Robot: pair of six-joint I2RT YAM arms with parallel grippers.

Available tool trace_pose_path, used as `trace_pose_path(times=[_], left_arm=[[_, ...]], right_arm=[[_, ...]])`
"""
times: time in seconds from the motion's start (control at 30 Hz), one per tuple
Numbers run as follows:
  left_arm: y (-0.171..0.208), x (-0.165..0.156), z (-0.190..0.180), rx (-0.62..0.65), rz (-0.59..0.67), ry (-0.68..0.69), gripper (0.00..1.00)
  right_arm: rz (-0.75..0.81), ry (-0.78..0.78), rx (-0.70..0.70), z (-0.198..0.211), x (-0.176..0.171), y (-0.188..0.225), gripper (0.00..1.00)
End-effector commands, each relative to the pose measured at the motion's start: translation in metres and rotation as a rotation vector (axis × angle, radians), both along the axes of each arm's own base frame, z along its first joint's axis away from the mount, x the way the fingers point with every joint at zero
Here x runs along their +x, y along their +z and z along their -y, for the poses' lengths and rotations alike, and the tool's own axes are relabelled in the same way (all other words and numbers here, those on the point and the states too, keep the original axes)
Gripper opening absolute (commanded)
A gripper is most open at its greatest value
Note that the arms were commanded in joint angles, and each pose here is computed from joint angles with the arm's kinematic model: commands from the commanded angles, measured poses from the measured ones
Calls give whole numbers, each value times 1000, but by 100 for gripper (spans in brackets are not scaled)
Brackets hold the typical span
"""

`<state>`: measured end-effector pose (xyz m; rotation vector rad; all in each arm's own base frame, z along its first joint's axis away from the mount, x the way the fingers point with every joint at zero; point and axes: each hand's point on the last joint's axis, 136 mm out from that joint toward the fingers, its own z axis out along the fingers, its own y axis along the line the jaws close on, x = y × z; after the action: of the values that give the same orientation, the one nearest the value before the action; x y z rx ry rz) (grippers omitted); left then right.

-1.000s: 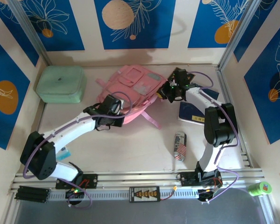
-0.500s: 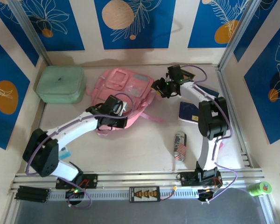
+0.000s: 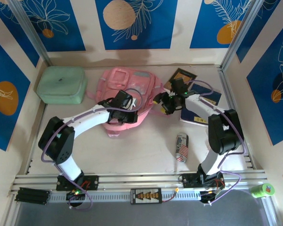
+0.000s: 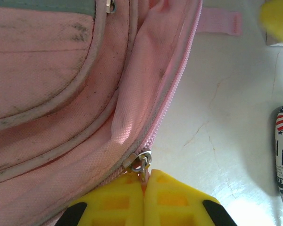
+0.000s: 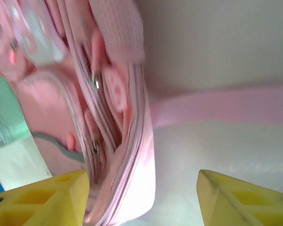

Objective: Pack the student bag

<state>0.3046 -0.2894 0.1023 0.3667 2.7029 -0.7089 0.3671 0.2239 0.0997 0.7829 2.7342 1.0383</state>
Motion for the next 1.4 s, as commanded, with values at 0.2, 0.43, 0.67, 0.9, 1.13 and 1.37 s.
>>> trace_pose_path(times=[0.2,0.43,0.67,0.9,1.13,1.37], left_arm=[[10,1,12,-24,-8,-35,0],[7,1,12,-23,-19,-31,0],[4,0,3,37,-31,-15,0],[-1,-11,-34,152,-52,25,0],[-2,-13,-90,244,-38,133,0],[-6,-8,-118,307,-24,194,0]], right_arm=[[-70,15,-4,-34,-2,-11,70],[-108,33,18,-47,-1,-24,61],[-110,56,1,-52,-4,-36,27],[-5,24,-90,-30,9,-35,11],[55,11,-129,-14,25,-25,10],[186,58,-162,-7,40,-10,10]])
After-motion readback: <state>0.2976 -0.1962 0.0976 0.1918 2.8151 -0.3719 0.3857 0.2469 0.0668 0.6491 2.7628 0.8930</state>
